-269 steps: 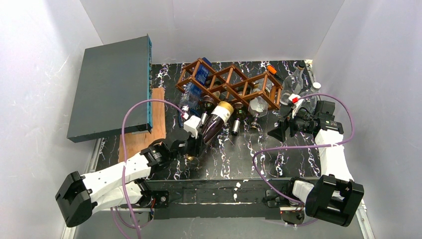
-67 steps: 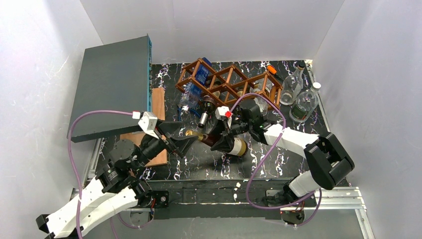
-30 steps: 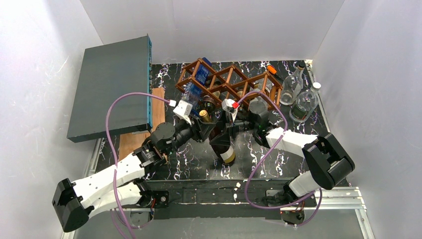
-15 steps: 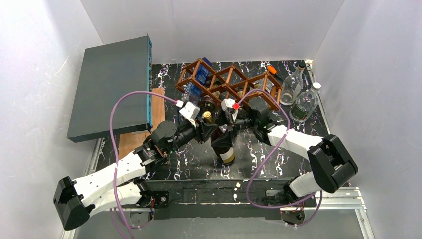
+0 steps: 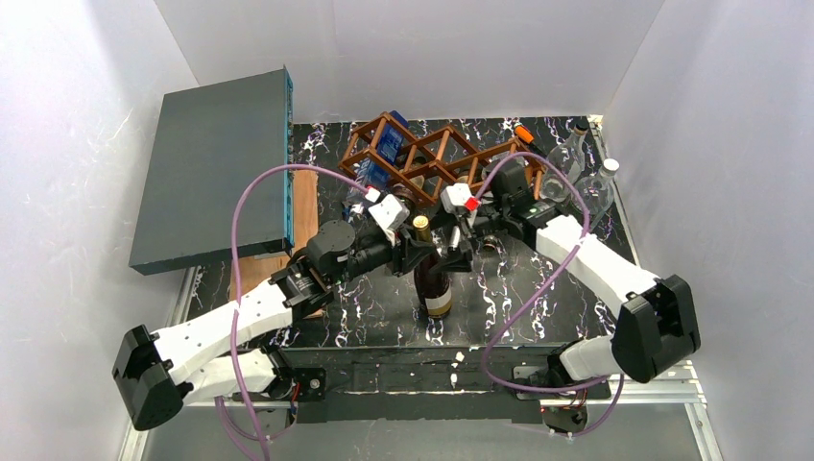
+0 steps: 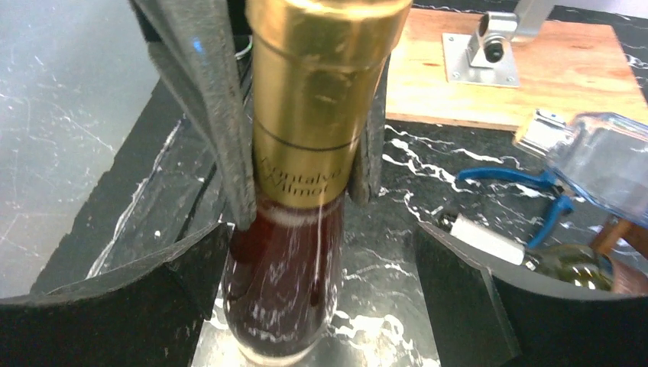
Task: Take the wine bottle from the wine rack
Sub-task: Place the wine bottle at the center of the board.
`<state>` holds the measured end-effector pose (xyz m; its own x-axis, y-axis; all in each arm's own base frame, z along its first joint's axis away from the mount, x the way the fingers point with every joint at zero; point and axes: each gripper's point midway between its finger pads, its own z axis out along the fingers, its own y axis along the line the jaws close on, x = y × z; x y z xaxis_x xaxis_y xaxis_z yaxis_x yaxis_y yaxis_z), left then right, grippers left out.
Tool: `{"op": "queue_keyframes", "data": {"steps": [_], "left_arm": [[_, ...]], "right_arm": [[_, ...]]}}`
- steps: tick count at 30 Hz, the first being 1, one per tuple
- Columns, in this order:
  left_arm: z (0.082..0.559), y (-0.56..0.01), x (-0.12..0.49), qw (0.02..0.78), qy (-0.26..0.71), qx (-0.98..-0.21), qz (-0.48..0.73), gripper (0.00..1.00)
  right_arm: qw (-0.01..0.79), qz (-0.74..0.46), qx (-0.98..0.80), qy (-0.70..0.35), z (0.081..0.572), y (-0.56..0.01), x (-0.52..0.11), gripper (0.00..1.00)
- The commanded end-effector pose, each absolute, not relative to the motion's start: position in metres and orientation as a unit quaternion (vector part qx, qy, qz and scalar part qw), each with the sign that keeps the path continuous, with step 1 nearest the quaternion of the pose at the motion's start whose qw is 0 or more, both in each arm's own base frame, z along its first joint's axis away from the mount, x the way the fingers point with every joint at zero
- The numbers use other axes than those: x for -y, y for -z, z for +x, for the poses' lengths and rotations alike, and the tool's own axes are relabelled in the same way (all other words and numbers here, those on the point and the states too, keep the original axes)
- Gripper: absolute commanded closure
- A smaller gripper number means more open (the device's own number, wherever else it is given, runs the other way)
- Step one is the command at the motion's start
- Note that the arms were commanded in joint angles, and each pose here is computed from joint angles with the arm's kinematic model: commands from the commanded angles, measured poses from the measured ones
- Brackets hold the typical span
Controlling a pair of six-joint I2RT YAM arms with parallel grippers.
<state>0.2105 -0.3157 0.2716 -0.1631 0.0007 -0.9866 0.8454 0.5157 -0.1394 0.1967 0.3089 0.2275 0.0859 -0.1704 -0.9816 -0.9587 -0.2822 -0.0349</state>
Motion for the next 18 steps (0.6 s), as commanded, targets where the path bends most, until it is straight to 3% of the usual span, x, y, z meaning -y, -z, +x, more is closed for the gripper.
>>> {"op": "queue_keyframes", "data": {"steps": [1,6,18], "left_arm": [[0.213,-0.304,0.324,0.588,0.384,-0.627,0.337,1.0],[0.208,-0.296,0.328,0.568,0.4,-0.637,0.334,0.88],[0.187,-0.282,0.314,0.519,0.427,-0.675,0.303,0.29]], "right_arm": [[0.405,-0.659,-0.428,-0.467,0.189,-0.239,-0.275,0.02],[0.416,-0.664,-0.449,-0.43,0.192,-0.243,-0.246,0.02],[0.391,-0.668,-0.479,-0.414,0.175,-0.248,-0.228,0.0]]}}
